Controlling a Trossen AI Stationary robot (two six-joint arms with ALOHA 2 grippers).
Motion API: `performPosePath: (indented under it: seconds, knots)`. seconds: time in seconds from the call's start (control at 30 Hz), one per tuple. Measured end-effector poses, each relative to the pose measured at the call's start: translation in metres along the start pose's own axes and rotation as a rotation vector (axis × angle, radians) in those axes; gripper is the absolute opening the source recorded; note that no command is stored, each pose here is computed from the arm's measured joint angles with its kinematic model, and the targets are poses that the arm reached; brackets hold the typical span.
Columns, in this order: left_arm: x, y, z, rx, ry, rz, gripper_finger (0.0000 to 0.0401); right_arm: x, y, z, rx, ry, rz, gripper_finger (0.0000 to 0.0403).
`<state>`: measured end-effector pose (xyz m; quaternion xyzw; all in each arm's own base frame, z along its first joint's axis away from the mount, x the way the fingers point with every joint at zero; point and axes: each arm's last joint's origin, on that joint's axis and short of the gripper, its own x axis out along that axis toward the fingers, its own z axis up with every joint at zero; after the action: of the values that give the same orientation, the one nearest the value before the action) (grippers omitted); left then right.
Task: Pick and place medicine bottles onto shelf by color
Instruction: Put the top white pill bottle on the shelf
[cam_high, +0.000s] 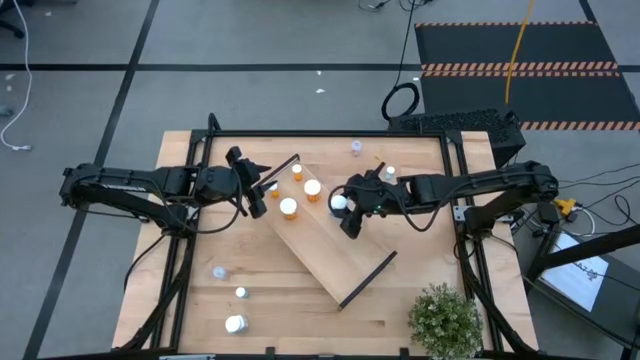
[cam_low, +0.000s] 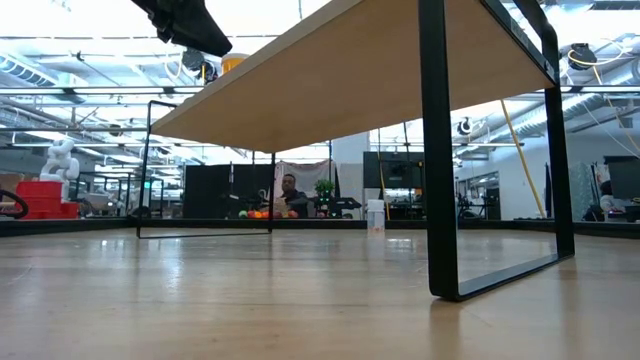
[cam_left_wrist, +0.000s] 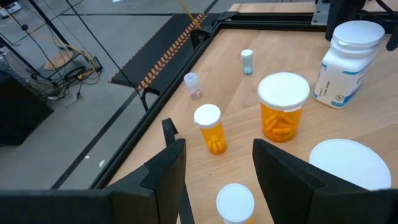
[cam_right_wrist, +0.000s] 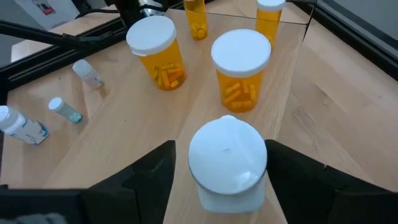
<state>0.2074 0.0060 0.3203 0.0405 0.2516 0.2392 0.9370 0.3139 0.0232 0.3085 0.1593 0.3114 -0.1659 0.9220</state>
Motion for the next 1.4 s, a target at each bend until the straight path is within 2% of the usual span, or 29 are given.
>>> performPosePath:
  seconds: [0.23,0.37,0.53,0.63,0.83,1.03,1.2,1.33,1.4]
  knots:
    - [0.0,0.0,-0.001,0.0,0.006,0.0,0.0186,-0.015,-0.002,0.001,-0.014,-0.01,0.007,0.024]
    - [0.0,0.0,-0.001,-0.002,0.006,0.0,0.0186,-0.023,-0.007,-0.001,-0.085,0.011,-0.037,0.0238]
    - [0.0,0.0,-0.002,-0.005,0.015,0.0,0.0186,-0.022,-0.011,-0.009,-0.098,0.027,-0.053,0.0225]
    - [0.0,0.0,-0.002,-0.009,0.018,0.0,0.0186,-0.015,-0.016,-0.02,-0.135,0.049,-0.113,0.0212]
    - [-0.001,-0.002,-0.002,-0.015,0.017,-0.01,0.0186,-0.002,-0.022,-0.033,-0.17,0.05,-0.111,0.0178]
    - [-0.003,-0.005,-0.002,-0.008,0.014,-0.023,0.0186,-0.002,-0.021,-0.036,-0.195,0.059,-0.096,0.0148]
    - [-0.003,-0.005,-0.002,-0.01,0.013,-0.024,0.0186,0.001,-0.029,-0.031,-0.219,0.023,-0.183,0.0127]
    - [-0.003,-0.005,-0.002,-0.011,0.012,-0.024,0.0186,0.01,-0.034,-0.032,-0.208,-0.014,-0.165,0.0106]
    - [-0.003,-0.005,-0.002,-0.011,0.012,-0.024,0.0186,0.013,-0.035,-0.034,-0.208,-0.023,-0.121,0.0096]
